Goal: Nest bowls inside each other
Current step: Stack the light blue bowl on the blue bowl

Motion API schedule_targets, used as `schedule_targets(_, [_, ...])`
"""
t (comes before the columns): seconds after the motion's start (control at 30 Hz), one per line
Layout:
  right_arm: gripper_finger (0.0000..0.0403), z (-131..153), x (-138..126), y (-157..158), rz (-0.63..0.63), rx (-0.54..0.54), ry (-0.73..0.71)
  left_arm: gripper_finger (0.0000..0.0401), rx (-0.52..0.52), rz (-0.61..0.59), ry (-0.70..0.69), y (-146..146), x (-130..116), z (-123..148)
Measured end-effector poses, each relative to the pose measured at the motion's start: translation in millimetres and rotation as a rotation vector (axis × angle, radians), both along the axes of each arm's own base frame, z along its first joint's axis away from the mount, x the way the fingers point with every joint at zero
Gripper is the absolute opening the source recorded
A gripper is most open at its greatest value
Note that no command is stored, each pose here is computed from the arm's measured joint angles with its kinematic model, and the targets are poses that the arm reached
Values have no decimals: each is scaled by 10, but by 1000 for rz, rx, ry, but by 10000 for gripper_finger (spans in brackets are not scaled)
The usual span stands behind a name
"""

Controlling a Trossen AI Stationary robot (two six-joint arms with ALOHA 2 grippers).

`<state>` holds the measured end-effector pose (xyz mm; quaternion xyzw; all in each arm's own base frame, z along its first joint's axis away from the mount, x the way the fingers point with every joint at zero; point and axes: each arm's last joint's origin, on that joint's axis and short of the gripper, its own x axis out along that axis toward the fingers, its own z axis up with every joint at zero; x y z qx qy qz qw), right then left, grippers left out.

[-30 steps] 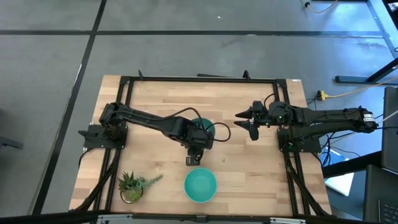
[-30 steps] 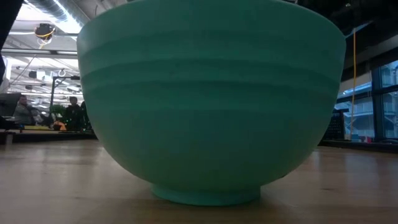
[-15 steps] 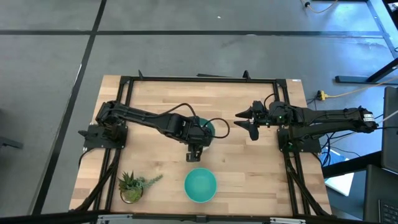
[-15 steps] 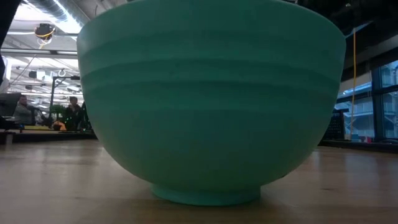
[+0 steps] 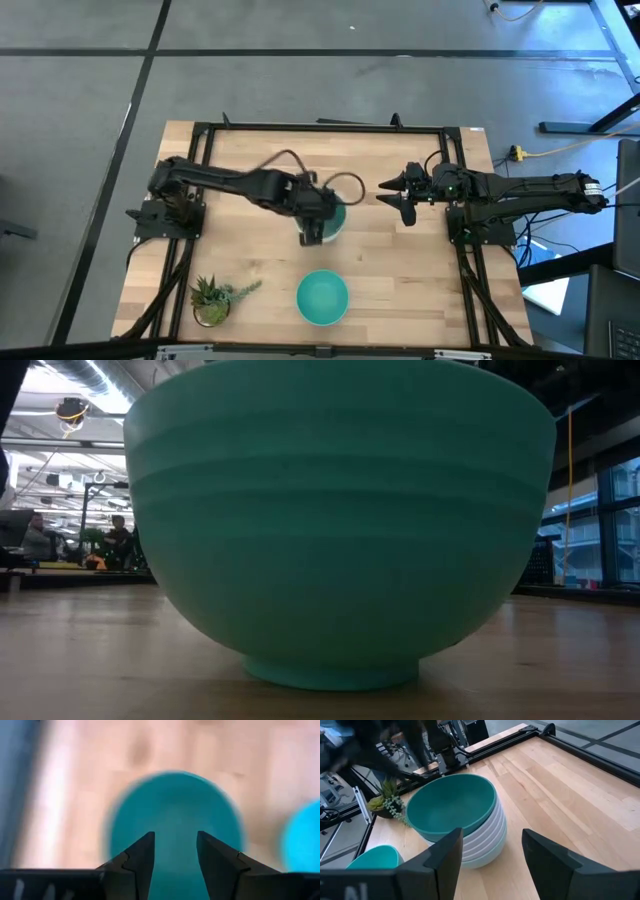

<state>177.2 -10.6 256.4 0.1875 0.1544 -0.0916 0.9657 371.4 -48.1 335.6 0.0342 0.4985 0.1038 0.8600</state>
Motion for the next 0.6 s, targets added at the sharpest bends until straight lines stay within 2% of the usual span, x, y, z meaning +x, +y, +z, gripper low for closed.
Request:
schedule_targets(0.07, [207,-1,0,1,0,0,1,141,87,27,-55,30,-114,173])
schedule_targets(0.13, [207,-1,0,0,0,-1,1,141,129,54,-118,42,-278,378])
schedule_targets(0.3, [207,2,0,0,0,-7,-2,141,132,97,-256,118,-783,799])
schedule_targets(0.43, [207,3,0,-1,4,-20,-1,141,139,115,-323,152,-1192,931])
schedule_targets(0.6, [207,4,0,-6,-11,-32,0,141,145,196,-410,216,-1665,873])
